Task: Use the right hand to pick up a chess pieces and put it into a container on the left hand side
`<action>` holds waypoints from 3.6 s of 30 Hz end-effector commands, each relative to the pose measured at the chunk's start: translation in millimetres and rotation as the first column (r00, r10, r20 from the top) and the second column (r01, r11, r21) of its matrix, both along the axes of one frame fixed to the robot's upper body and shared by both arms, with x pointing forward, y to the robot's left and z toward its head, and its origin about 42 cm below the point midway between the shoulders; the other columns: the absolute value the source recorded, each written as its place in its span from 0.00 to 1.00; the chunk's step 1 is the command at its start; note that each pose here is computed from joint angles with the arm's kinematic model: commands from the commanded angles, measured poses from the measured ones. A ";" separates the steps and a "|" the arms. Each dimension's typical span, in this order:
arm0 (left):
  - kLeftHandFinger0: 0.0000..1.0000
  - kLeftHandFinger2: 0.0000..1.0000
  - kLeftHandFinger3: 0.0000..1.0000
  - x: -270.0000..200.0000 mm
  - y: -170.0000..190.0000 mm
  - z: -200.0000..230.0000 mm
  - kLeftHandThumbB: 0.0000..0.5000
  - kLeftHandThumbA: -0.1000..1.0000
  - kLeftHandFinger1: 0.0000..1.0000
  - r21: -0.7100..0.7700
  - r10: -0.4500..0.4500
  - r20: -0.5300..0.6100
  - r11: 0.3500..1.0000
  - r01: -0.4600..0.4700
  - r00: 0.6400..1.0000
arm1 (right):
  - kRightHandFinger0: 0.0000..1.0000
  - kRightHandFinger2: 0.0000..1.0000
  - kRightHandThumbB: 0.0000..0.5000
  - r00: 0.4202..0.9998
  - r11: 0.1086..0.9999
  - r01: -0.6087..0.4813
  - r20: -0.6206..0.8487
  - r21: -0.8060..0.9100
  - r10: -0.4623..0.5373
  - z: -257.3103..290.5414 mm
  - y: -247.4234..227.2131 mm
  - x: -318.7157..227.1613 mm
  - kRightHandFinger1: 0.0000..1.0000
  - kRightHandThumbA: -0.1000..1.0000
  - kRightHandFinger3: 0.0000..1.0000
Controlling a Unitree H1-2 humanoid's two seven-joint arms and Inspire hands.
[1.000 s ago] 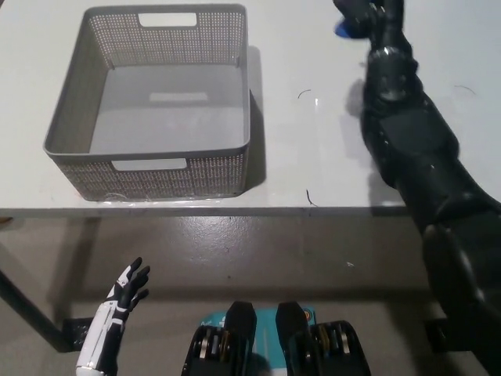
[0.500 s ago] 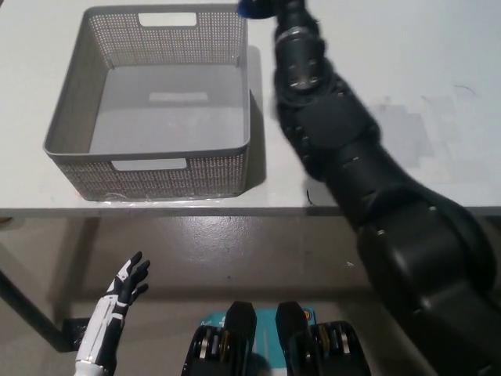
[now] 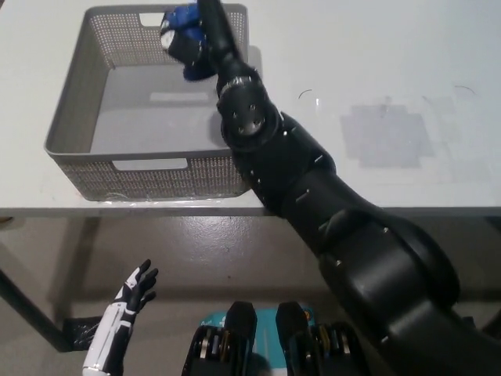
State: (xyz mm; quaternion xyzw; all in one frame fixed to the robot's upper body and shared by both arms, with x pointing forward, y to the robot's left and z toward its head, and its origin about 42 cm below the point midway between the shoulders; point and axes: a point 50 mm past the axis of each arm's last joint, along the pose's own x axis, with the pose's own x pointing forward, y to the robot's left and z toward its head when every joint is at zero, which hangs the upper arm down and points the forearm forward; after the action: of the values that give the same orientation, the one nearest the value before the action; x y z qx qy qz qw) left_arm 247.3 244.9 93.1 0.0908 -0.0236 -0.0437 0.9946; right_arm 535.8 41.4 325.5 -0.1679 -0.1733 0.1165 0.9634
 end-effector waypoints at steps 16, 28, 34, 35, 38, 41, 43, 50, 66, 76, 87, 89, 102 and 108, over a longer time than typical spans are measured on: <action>1.00 1.00 1.00 6.2 -6.6 12.4 0.08 1.00 1.00 0.031 -0.068 0.053 0.997 0.066 0.996 | 1.00 1.00 0.60 0.970 0.933 -0.185 -0.208 -0.308 0.124 -18.9 -39.7 19.4 1.00 0.51 1.00; 1.00 1.00 1.00 8.2 -4.5 15.2 0.15 1.00 1.00 0.045 -0.077 0.051 0.996 0.075 0.996 | 1.00 1.00 0.67 0.976 0.934 -0.154 -0.196 -0.321 0.094 3.9 -52.9 29.3 1.00 0.82 1.00; 1.00 1.00 1.00 0.9 1.6 11.2 0.16 1.00 1.00 0.043 -0.063 0.041 0.997 0.061 0.997 | 1.00 1.00 0.71 0.991 0.978 -0.127 -0.062 -0.163 0.119 64.4 -71.5 40.4 1.00 0.93 1.00; 1.00 1.00 1.00 -3.1 2.6 8.9 0.16 1.00 1.00 0.039 -0.056 0.032 0.998 0.055 0.998 | 1.00 1.00 0.66 0.992 0.983 -0.128 -0.032 -0.133 0.125 76.4 -76.5 40.8 1.00 0.93 1.00; 1.00 1.00 1.00 -1.7 -1.0 3.8 0.12 1.00 1.00 0.025 -0.048 0.013 0.999 0.048 0.999 | 1.00 1.00 0.62 0.986 0.988 -0.141 0.083 -0.067 0.146 122.2 -104.1 34.6 1.00 0.92 1.00; 1.00 1.00 1.00 5.1 -3.8 7.5 0.15 1.00 1.00 0.026 -0.058 0.025 0.998 0.057 0.998 | 1.00 1.00 0.61 0.976 0.991 -0.122 0.174 -0.048 0.129 151.6 -122.5 27.6 1.00 0.88 1.00; 1.00 1.00 1.00 7.1 -3.5 7.7 0.18 1.00 1.00 0.024 -0.062 0.027 0.998 0.061 0.998 | 1.00 1.00 0.61 0.965 0.995 -0.100 0.241 -0.012 0.100 170.4 -144.7 16.8 1.00 0.88 1.00; 1.00 1.00 1.00 3.7 -2.6 6.5 0.12 1.00 1.00 0.016 -0.057 0.023 0.998 0.057 0.998 | 1.00 1.00 0.57 0.913 0.998 -0.030 0.407 0.052 0.006 192.9 -222.6 -31.8 1.00 0.87 1.00; 1.00 1.00 1.00 5.3 -1.7 3.4 0.09 1.00 1.00 0.020 -0.061 0.019 0.998 0.061 0.998 | 1.00 1.00 0.47 0.899 0.981 0.004 0.428 0.196 -0.089 56.1 -305.9 -161.2 1.00 0.83 1.00; 1.00 1.00 1.00 -2.1 -2.2 -4.6 0.07 1.00 1.00 0.015 -0.048 -0.004 0.999 0.048 0.999 | 1.00 1.00 0.36 0.995 0.937 -0.050 0.099 0.345 0.017 -57.3 -297.8 -191.6 1.00 0.74 1.00; 1.00 1.00 1.00 -0.3 2.3 -2.3 0.07 1.00 1.00 0.012 -0.036 0.006 0.999 0.036 0.999 | 1.00 1.00 0.29 0.965 0.851 0.018 -0.232 0.525 0.123 -169.8 -294.8 -218.4 1.00 0.76 1.00; 1.00 1.00 1.00 0.5 1.8 -1.6 0.05 1.00 1.00 0.013 -0.033 0.006 0.999 0.033 0.999 | 1.00 1.00 0.33 0.949 0.841 0.045 -0.285 0.540 0.133 -187.3 -293.5 -226.8 1.00 0.78 1.00; 1.00 1.00 1.00 1.8 5.8 -4.3 0.10 1.00 1.00 0.001 -0.022 -0.006 1.000 0.022 1.000 | 1.00 1.00 0.30 0.895 0.826 0.073 -0.403 0.559 0.194 -220.8 -282.9 -240.4 1.00 0.72 1.00; 1.00 1.00 1.00 4.7 6.6 0.6 0.12 1.00 1.00 0.005 -0.030 0.007 1.000 0.030 1.000 | 1.00 1.00 0.29 0.899 0.835 0.071 -0.398 0.545 0.182 -222.8 -281.4 -241.5 1.00 0.71 1.00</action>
State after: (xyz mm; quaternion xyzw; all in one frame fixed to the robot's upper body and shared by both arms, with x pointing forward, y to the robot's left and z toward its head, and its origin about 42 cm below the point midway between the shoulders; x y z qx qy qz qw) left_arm 246.4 246.6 81.6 0.0947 0.0002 -0.0604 0.9937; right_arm 287.2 -246.2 92.0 0.1452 0.0426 0.1032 0.9831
